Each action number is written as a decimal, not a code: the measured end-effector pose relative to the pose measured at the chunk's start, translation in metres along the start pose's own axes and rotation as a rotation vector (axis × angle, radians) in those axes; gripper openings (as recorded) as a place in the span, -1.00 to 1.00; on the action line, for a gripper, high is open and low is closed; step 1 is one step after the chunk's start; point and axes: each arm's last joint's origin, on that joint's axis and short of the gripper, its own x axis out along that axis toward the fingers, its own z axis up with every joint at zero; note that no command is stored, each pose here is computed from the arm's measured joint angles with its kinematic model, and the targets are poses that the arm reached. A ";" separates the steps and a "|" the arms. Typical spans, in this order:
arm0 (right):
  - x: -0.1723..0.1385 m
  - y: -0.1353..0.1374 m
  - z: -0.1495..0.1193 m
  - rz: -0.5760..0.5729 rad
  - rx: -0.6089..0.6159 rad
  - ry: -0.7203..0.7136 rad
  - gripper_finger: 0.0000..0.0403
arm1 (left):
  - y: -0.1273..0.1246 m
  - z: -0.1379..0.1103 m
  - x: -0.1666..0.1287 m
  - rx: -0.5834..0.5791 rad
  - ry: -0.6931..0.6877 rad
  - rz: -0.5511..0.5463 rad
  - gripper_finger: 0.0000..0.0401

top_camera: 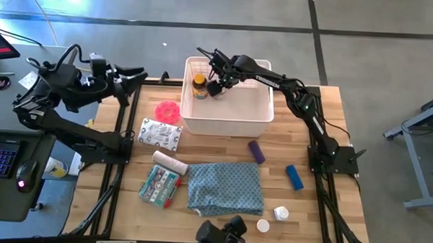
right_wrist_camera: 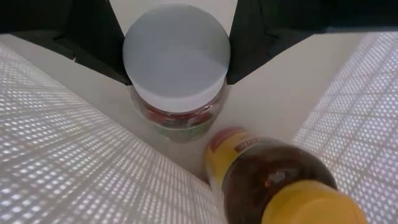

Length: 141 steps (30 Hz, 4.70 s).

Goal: Pick & place medical supplies in basket/bin
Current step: Put the green pill bottle into the white bin, then put the mailer bag into the white bin

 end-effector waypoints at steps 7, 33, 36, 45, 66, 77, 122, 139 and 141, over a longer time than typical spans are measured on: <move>0.000 0.000 0.001 -0.009 -0.042 -0.010 0.24 | 0.000 0.000 0.000 -0.021 -0.008 0.015 0.00; 0.000 0.002 0.001 0.047 -0.160 0.001 0.24 | 0.000 0.000 0.000 -0.048 0.002 -0.004 0.00; 0.000 0.003 0.001 0.081 -0.160 0.001 0.24 | 0.000 0.000 0.000 -0.048 0.002 -0.004 0.00; -0.001 0.003 0.005 0.145 -0.169 -0.008 0.44 | 0.000 0.000 0.000 -0.047 0.003 -0.004 0.00; -0.063 0.008 -0.011 0.160 -0.085 0.071 0.59 | 0.003 0.000 -0.005 -0.036 0.031 -0.039 0.00; -0.002 0.021 -0.048 0.181 -0.063 0.208 0.38 | 0.003 0.000 -0.005 -0.029 0.029 -0.036 0.00; 0.029 0.001 -0.021 0.058 0.093 -0.203 0.01 | 0.008 -0.010 -0.006 -0.104 0.111 0.012 0.00; 0.003 -0.003 -0.033 0.191 0.056 0.001 0.01 | 0.012 -0.019 -0.006 -0.084 0.208 0.035 0.00; -0.012 -0.003 -0.030 0.205 0.057 -0.030 0.01 | 0.013 -0.021 -0.006 -0.070 0.227 0.048 0.00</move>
